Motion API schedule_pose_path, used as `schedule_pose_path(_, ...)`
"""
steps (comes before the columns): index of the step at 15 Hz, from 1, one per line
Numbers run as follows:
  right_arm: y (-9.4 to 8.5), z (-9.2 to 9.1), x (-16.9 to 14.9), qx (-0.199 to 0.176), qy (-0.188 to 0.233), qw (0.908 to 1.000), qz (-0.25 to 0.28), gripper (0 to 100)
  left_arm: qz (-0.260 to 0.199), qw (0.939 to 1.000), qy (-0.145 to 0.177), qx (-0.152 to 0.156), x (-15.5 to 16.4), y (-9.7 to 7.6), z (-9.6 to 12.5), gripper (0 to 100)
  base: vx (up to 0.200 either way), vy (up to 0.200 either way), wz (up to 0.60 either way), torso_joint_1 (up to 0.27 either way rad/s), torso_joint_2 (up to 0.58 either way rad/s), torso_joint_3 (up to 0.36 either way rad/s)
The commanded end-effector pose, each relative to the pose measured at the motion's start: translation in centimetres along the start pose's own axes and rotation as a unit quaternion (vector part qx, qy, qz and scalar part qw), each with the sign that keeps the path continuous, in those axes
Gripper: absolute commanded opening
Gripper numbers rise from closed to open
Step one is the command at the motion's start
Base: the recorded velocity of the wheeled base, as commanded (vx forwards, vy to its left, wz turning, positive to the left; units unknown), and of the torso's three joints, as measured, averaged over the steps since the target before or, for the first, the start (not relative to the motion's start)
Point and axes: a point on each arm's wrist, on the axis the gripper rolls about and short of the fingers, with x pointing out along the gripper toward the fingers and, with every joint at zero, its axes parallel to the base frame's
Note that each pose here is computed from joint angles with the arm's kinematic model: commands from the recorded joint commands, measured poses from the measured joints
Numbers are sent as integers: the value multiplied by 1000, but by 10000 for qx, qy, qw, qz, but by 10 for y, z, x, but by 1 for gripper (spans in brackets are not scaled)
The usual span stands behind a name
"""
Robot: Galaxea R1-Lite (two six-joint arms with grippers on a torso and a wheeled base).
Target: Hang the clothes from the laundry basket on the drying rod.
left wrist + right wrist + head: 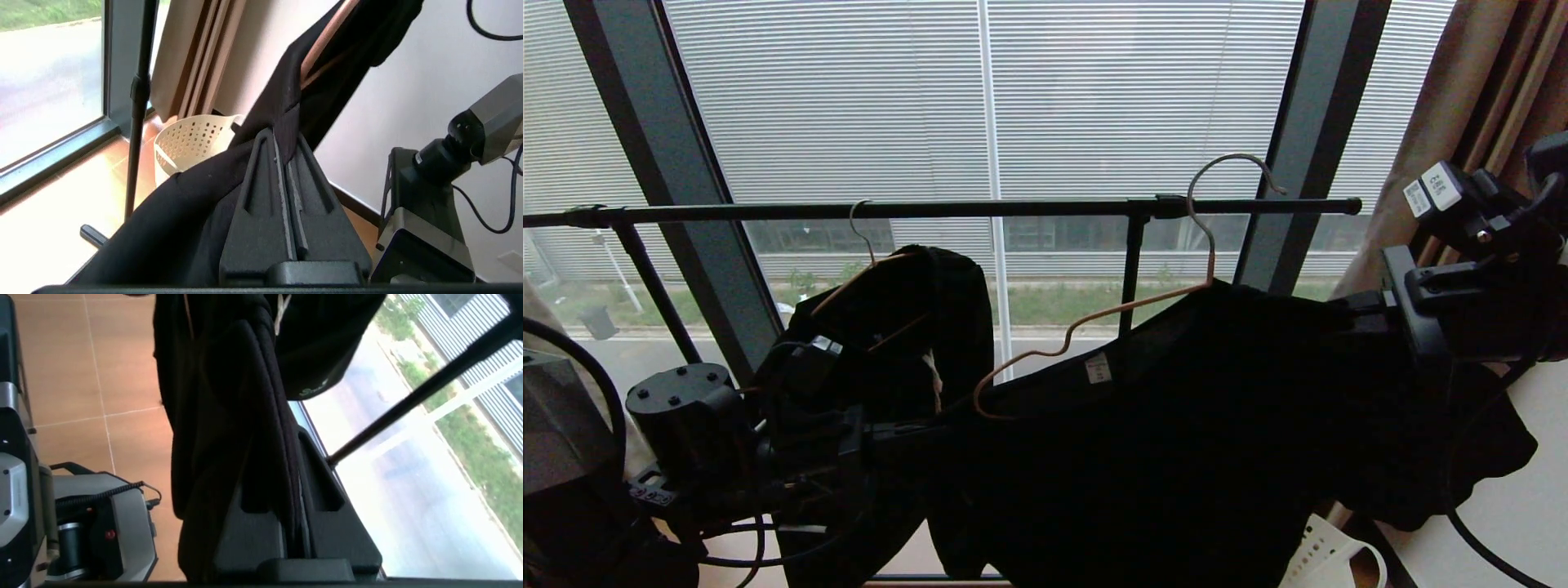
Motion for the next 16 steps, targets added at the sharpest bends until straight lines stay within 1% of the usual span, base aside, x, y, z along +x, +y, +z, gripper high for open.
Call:
schedule_pose_path(1,0,-1,0,3,26,10000,-22,0,-9,10000,-32,48,-1,-2,2,0,0,0,0,0,0,0)
schedule_pose_path(4,-1,-1,0,-4,91,9999,-107,0,-19,10000,-38,53,-1,-3,3,0,0,0,0,0,0,0)
schedule_pose_path(6,-1,-5,4,-16,236,9995,-213,0,-28,9999,-67,89,-2,-5,5,0,0,0,0,0,0,0)
schedule_pose_path(9,-1,-14,10,-97,178,9993,-308,0,-46,9999,-98,124,-4,-8,8,0,0,0,0,0,0,0)
schedule_pose_path(13,4,-19,15,-50,207,9997,-154,0,-51,9998,-137,151,-4,-9,11,0,0,0,0,0,0,0)
schedule_pose_path(14,9,-22,19,-26,228,9997,-17,0,-64,9996,-179,214,-4,-10,14,0,0,0,0,0,0,0)
schedule_pose_path(16,15,-27,22,61,227,9997,48,0,-43,9987,-316,389,-6,-11,23,0,0,0,0,0,0,0)
